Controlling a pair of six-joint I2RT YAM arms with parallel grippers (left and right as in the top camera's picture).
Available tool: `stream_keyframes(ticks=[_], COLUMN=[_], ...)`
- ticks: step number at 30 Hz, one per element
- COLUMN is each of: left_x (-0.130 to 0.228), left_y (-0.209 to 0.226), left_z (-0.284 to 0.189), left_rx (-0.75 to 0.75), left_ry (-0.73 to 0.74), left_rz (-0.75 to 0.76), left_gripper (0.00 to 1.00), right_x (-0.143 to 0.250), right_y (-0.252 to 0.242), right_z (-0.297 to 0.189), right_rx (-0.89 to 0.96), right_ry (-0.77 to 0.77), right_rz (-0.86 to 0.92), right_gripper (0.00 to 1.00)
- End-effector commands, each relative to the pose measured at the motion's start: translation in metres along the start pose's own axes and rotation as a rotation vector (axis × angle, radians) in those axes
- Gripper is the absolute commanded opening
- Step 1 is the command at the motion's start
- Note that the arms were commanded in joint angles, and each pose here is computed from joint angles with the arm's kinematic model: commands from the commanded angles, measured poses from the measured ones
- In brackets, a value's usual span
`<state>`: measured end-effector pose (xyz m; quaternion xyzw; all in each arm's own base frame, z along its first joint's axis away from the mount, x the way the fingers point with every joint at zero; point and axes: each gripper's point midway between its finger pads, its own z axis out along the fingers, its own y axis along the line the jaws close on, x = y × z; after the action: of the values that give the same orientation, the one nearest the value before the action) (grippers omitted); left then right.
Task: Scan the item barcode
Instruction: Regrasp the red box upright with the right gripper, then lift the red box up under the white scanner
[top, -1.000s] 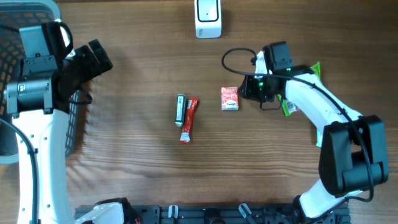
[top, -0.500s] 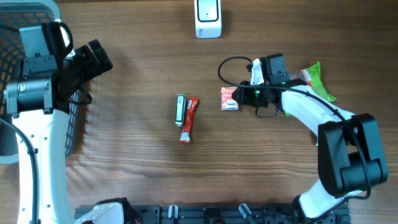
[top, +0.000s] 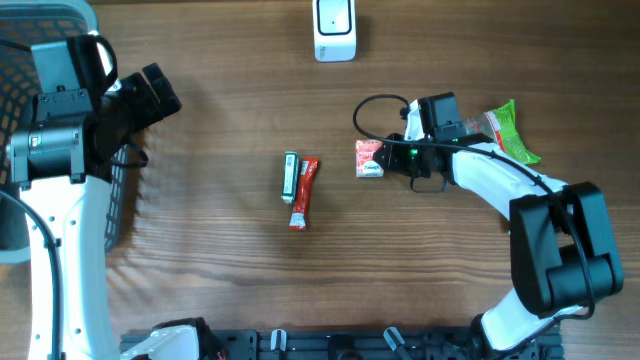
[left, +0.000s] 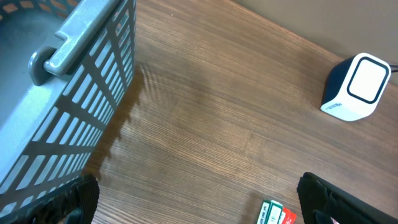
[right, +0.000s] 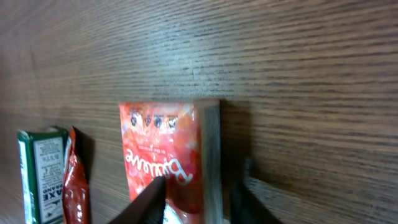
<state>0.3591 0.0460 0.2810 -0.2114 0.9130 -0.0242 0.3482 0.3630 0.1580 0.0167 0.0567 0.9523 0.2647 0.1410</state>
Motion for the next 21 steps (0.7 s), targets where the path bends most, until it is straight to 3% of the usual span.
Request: stream_keyframes(ticks=[1,4,10,15,21], left_x=[-0.005,-0.005,-0.005,-0.005,-0.005], left_y=[0.001,0.001,0.001,0.001,0.001], left_z=[-0.005,-0.005,-0.005,-0.005,-0.005], left_rx=[-0.003,-0.003,-0.003,-0.003,-0.003], left_ry=[-0.021,-0.021,-0.021,-0.021,-0.021], left_rz=[0.017,0.017,0.017,0.017,0.017], left_gripper=[1.0,1.0,1.0,1.0,1.0], right_x=[0.006,0.009,0.004,-0.015,-0.022], right_y=[-0.006,-0.01,-0.004,0.033,0.083], right_z=[0.007,0.012,0.003,-0.036,-0.116], right_rx=[0.017,0.024,-0.008,-0.186,-0.297], right_ry=[0.017,0.031,0.019,-0.033,-0.17], right_rz=[0.029,0.034,0.038,-0.104,-0.274], right_gripper=[0.26,0.25,0.04,0.04,0.04])
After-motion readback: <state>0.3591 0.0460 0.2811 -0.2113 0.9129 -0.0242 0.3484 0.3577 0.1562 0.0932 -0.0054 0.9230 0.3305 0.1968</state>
